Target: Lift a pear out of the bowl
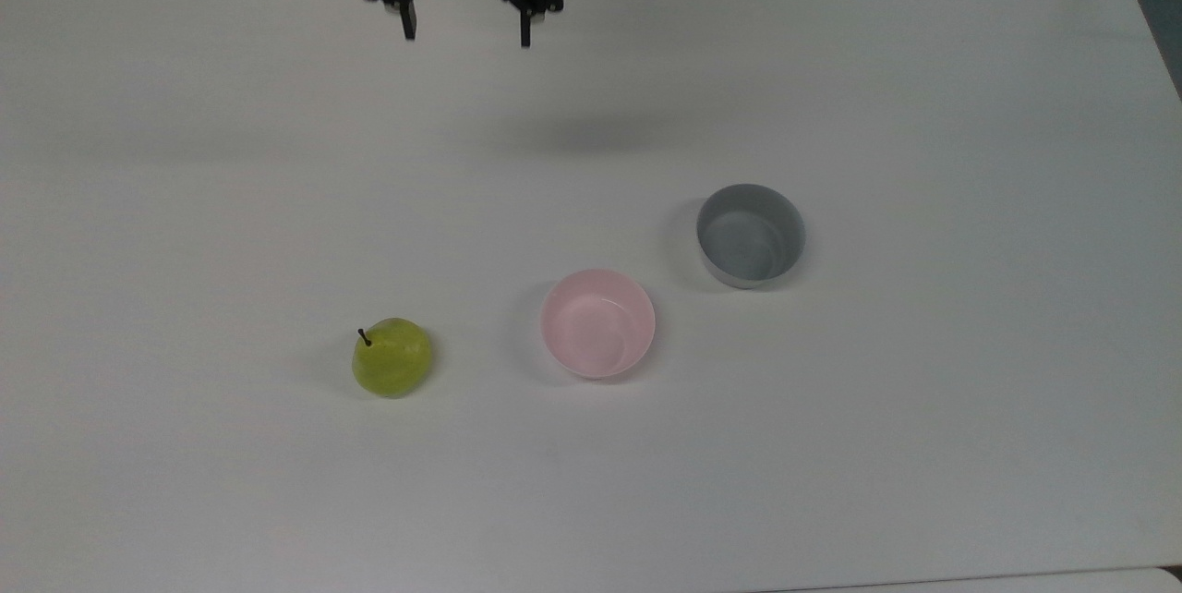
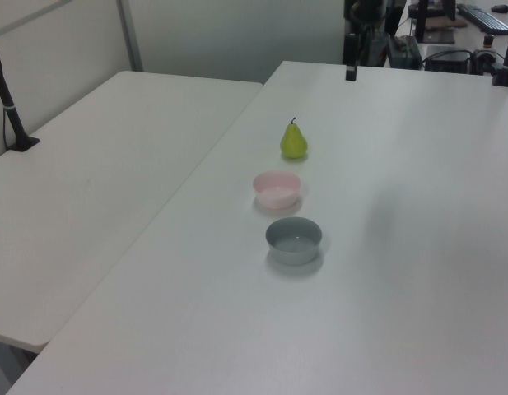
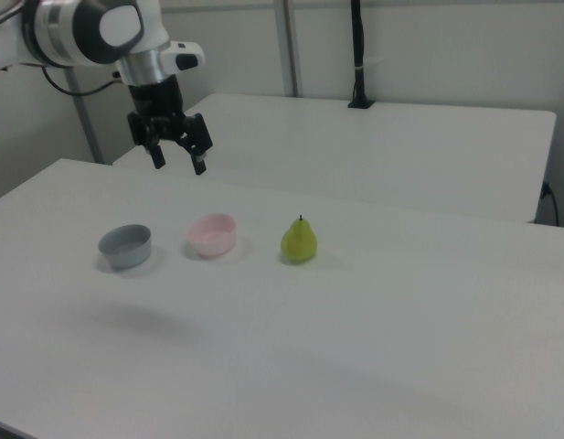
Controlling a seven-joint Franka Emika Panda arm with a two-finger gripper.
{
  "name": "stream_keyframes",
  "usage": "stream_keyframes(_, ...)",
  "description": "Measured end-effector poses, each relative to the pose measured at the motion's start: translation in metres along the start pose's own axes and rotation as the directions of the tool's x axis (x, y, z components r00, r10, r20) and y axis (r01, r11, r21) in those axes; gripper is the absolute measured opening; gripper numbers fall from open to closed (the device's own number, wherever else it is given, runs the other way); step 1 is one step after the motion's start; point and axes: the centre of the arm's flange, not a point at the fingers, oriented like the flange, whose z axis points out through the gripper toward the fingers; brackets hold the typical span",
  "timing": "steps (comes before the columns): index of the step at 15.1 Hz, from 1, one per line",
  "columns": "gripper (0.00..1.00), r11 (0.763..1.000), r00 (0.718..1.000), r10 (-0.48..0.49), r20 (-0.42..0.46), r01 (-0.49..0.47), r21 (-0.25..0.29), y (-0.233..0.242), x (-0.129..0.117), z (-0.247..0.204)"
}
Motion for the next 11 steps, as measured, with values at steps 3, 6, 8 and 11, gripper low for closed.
stream_keyframes(3, 1.00, 1.000, 1.000, -0.004, 0.019, 0.004, 0.003, 0.000, -0.016, -0.015)
stream_keyframes(6, 1.00, 1.000, 1.000, 0.002, 0.021, -0.002, 0.006, 0.004, -0.027, -0.023)
stream_keyframes(8, 1.00, 1.000, 1.000, 0.003, 0.023, -0.003, 0.006, 0.005, -0.029, -0.024)
stream_keyframes(11, 1.00, 1.000, 1.000, 0.004, 0.029, -0.004, 0.006, 0.005, -0.029, -0.021)
